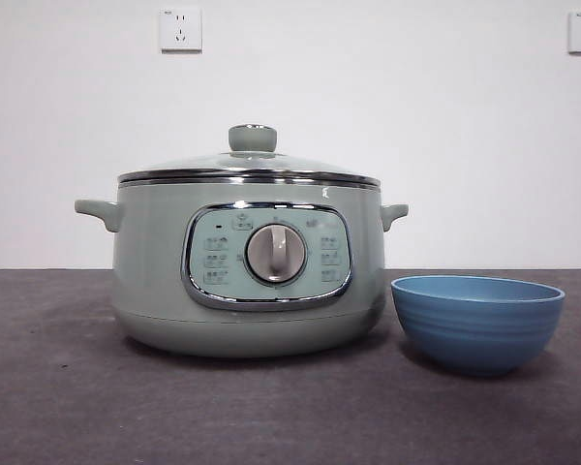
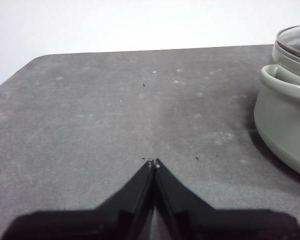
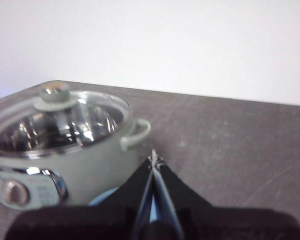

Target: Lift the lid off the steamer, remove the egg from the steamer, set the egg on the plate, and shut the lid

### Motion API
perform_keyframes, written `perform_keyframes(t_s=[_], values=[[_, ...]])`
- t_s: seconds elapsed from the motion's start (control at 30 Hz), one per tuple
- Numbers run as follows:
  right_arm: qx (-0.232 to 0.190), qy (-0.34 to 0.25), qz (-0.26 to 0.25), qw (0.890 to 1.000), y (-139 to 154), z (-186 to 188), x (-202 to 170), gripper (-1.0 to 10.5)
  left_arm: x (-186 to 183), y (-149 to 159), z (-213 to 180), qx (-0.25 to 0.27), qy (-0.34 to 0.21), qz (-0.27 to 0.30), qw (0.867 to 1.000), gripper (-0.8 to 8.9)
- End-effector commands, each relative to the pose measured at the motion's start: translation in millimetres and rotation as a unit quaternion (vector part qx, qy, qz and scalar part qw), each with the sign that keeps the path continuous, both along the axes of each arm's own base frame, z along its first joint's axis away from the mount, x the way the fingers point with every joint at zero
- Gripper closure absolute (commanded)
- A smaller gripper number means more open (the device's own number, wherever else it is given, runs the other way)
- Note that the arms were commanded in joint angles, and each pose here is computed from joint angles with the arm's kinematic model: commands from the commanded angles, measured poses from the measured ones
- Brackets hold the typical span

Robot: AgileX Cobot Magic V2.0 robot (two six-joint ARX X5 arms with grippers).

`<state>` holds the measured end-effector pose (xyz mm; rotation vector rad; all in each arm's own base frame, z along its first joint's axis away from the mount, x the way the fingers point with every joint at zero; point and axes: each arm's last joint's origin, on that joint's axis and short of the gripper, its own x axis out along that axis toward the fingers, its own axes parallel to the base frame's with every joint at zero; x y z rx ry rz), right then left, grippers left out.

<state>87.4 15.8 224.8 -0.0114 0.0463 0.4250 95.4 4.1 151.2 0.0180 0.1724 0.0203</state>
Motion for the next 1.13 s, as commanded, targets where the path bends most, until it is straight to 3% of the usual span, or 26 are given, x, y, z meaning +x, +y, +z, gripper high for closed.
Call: perform_keyframes(t_s=[0.03, 0.33, 1.13], values=[[0.017, 0.004, -0.006, 1.0, 0, -24, 3, 9.5, 1, 0, -4, -0.003, 0.003, 0.002, 1.0, 8.17], [0.049, 0.061, -0.075, 0.994, -4, -73, 8, 9.5, 1, 0, -4, -0.003, 0.004, 0.002, 1.0, 8.17], [0.039, 0.072, -0.073, 0.994, -4, -75, 8, 9.5, 1, 0, -4, -0.003, 0.003, 0.002, 1.0, 8.17]])
